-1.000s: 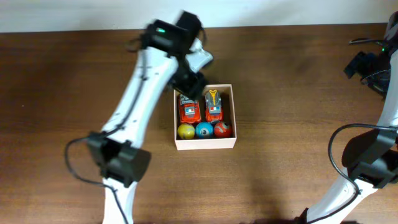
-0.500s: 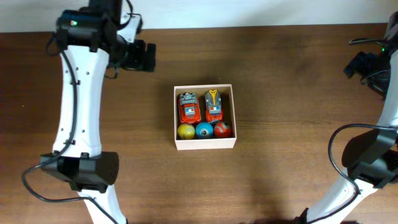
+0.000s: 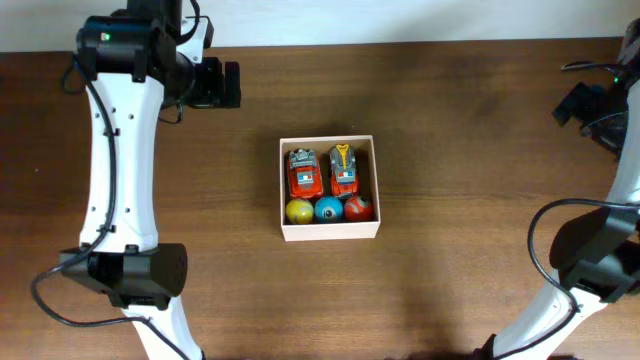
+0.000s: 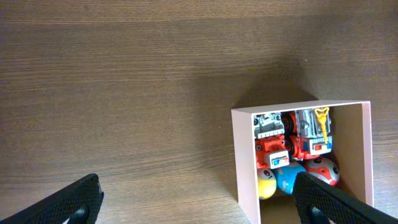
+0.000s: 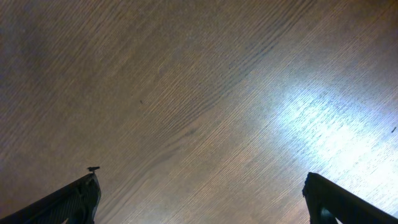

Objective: Pack container

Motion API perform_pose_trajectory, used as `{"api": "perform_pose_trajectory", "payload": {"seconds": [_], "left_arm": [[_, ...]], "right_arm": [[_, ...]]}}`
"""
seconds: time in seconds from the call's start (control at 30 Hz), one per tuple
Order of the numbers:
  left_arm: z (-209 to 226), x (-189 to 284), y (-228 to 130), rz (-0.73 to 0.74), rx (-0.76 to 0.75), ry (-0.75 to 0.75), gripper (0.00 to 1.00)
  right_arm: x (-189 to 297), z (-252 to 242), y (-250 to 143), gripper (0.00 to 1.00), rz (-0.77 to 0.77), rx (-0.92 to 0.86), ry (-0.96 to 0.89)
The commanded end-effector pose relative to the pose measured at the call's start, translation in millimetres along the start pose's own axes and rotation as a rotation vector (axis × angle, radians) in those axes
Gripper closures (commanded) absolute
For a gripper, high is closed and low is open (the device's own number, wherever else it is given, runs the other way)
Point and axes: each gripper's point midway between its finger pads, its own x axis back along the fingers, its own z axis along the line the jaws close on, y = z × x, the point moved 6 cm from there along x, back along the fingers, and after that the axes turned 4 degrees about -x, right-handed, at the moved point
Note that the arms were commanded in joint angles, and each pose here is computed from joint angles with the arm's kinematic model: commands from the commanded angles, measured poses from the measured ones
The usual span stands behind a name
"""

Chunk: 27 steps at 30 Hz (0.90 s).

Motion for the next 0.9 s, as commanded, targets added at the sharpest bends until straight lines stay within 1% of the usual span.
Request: {"api": "perform_pose_trajectory", "payload": {"seconds": [0.0, 0.23, 0.4, 0.5, 0.67, 0.87], "left_arm": [[0.1, 6.5, 1.7, -0.022, 0.012, 0.005, 0.01], [0.9, 6.4, -4.6, 0.011, 0.014, 0.012, 0.01], [10.6, 7.0, -4.8, 0.012, 0.018, 0.084, 0.01], [17.5, 10.1, -1.3, -0.014, 0.019, 0.138, 0.01], [15.6, 25.8, 18.1, -0.154, -0.04, 0.149, 0.01], [8.5, 73.2, 36.6, -0.398, -0.099, 0.161, 0.01]], "right_arm": [[16.1, -2.6, 1.6, 0.01, -0.041, -0.004, 0.019], [16.1, -2.6, 1.6, 0.01, -0.041, -0.004, 0.019], [16.1, -2.6, 1.6, 0.01, -0.041, -0.004, 0.019], [16.1, -2.6, 1.6, 0.01, -0.041, -0.004, 0.019], [16.1, -2.6, 1.6, 0.01, -0.041, -0.004, 0.019], [16.1, -2.6, 1.6, 0.01, -0.041, -0.004, 0.019]]}}
